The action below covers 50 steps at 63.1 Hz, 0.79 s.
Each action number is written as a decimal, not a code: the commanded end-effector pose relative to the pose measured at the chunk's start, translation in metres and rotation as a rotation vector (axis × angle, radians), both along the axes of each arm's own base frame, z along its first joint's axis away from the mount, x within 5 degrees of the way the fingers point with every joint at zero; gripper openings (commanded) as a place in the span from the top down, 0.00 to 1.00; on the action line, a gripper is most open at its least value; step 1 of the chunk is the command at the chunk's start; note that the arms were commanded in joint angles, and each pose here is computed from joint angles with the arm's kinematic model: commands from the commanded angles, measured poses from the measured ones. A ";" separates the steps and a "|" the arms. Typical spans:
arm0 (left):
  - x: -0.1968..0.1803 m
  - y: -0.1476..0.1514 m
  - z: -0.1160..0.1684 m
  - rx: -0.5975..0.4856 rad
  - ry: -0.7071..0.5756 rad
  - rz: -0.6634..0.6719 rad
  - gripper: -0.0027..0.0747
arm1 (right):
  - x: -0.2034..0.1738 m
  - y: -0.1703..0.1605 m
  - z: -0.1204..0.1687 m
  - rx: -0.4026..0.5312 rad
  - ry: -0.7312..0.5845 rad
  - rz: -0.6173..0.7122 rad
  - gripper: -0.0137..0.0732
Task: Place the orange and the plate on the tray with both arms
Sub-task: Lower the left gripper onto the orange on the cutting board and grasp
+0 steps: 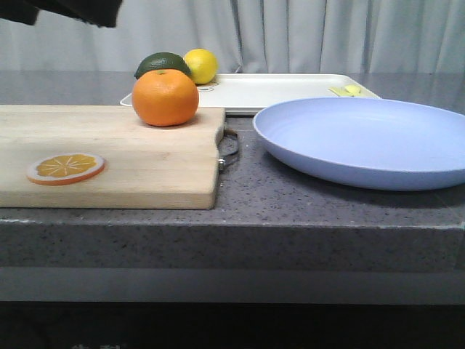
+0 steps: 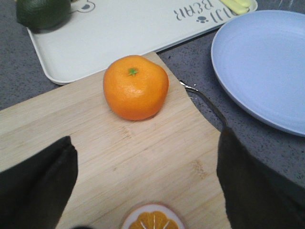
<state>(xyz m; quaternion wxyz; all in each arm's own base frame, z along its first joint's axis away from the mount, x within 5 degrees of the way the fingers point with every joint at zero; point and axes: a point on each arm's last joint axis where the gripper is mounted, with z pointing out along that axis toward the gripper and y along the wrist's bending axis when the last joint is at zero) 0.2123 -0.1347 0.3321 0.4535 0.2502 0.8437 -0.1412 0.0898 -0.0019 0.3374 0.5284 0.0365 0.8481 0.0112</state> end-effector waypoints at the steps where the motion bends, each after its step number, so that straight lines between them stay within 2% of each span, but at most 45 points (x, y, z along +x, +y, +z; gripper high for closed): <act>1: 0.021 -0.015 0.015 -0.040 -0.071 -0.005 0.18 | 0.004 -0.001 0.015 -0.015 -0.098 -0.007 0.10; 7: 0.041 -0.028 0.013 -0.019 -0.040 -0.008 0.15 | 0.004 -0.001 0.015 -0.015 -0.098 -0.007 0.10; 25: 0.085 -0.055 0.004 0.046 0.011 -0.017 0.15 | 0.004 -0.001 0.015 -0.015 -0.098 -0.007 0.10; 50: 0.119 -0.074 -0.021 0.119 0.038 -0.026 0.15 | 0.004 -0.001 0.015 -0.015 -0.098 -0.007 0.10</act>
